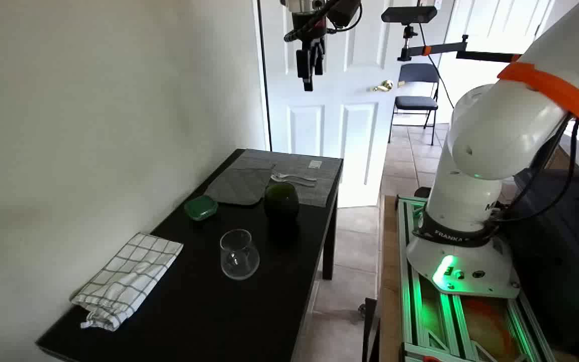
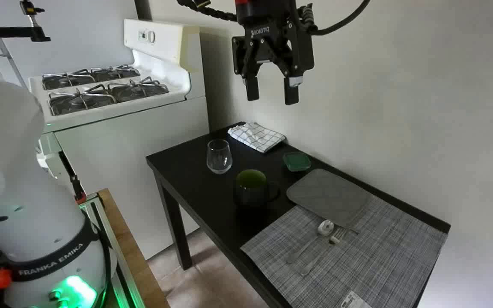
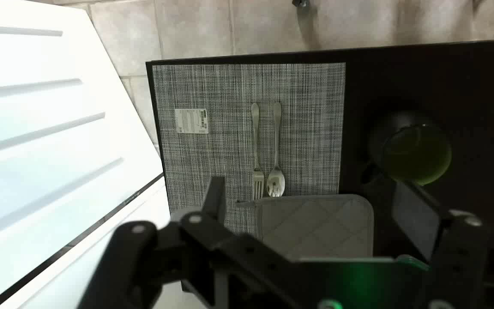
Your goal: Put the mat on the right cup, then put the spoon on the mat
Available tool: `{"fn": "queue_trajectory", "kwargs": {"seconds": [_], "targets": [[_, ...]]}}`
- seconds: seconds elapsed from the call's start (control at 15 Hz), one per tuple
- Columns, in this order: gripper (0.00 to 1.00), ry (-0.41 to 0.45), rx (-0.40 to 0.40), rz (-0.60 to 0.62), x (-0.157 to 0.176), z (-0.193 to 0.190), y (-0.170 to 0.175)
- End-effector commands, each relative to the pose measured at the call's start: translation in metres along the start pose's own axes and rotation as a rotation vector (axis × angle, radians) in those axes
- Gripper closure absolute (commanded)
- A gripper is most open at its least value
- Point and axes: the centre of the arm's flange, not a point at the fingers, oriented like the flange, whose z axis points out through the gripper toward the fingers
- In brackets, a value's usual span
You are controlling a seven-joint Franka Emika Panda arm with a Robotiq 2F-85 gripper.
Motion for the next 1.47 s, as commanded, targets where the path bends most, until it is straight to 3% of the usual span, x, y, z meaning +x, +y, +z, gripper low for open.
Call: {"fn": "queue_trajectory", "kwargs": {"seconds": [0.0, 0.2, 0.33, 0.67, 0.87, 1.0, 1.07, 1.13, 1.4], "targets": [[0.00, 0.000, 0.000, 0.000, 0.000, 0.000, 0.000], [0.00, 0.000, 0.000, 0.000, 0.000, 0.000, 0.000], [0.00, 0.028, 0.070, 0.047, 0.007, -0.004, 0.030], [0.00, 0.148, 0.277, 0.018, 0.014, 0.000, 0.119], [0.00, 0.181, 0.367, -0.003, 0.025, 0.012, 0.155], [0.00, 0.188, 0.416, 0.046, 0.043, 0.020, 0.166], [0.00, 0.180, 0.422, 0.073, 0.053, 0.024, 0.167], [0.00, 0.205, 0.379, 0.055, 0.019, 0.017, 0.152], [0.00, 0.178, 0.390, 0.070, 0.046, 0.029, 0.156]]}}
